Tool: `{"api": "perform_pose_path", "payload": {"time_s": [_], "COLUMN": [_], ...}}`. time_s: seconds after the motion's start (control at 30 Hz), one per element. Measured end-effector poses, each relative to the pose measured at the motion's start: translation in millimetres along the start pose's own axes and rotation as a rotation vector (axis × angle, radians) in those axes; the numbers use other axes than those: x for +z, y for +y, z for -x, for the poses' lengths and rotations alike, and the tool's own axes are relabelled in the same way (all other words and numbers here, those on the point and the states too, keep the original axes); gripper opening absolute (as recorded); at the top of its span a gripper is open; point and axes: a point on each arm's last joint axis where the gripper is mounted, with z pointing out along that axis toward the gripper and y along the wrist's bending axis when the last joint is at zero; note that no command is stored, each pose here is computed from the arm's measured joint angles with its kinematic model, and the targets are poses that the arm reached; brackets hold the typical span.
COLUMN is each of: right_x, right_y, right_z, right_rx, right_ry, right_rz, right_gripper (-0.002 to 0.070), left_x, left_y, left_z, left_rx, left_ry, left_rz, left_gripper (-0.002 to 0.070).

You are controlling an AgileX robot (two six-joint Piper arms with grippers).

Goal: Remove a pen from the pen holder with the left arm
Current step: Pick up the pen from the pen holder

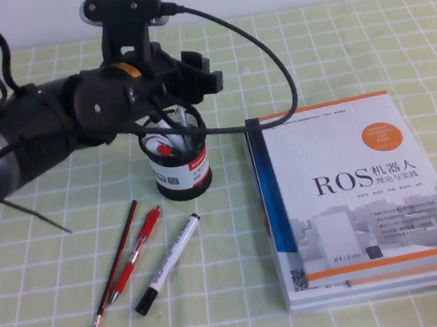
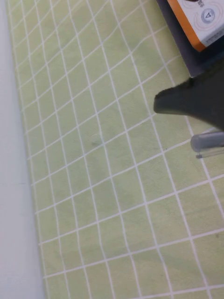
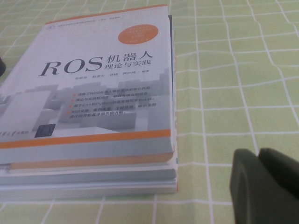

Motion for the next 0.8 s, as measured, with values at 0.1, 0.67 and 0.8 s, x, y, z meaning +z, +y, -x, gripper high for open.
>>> {"api": "perform_pose_path", "payload": {"time_s": [0.1,0.67,0.8], "right_x": [0.0,0.0,0.0], "right_y": [0.0,0.0,0.0], "right_z": [0.0,0.0,0.0], "right_rx": [0.0,0.0,0.0], "right_ry": [0.0,0.0,0.0], "right_rz": [0.0,0.0,0.0], "right_gripper": [-0.0013,-0.0013,-0.0013], "left_x": [13.0,31.4,35.6], "left_y": [3.2,29.0,30.6], "left_z": [4.1,2.2,-1.6], "left_rx": [-0.005,-0.037,-0.041], "left_ry": [0.035,0.102,0.114], "left_rz": [-0.007,0.033,0.036], "left_gripper": [0.0379,0.0379,0.0379]}}
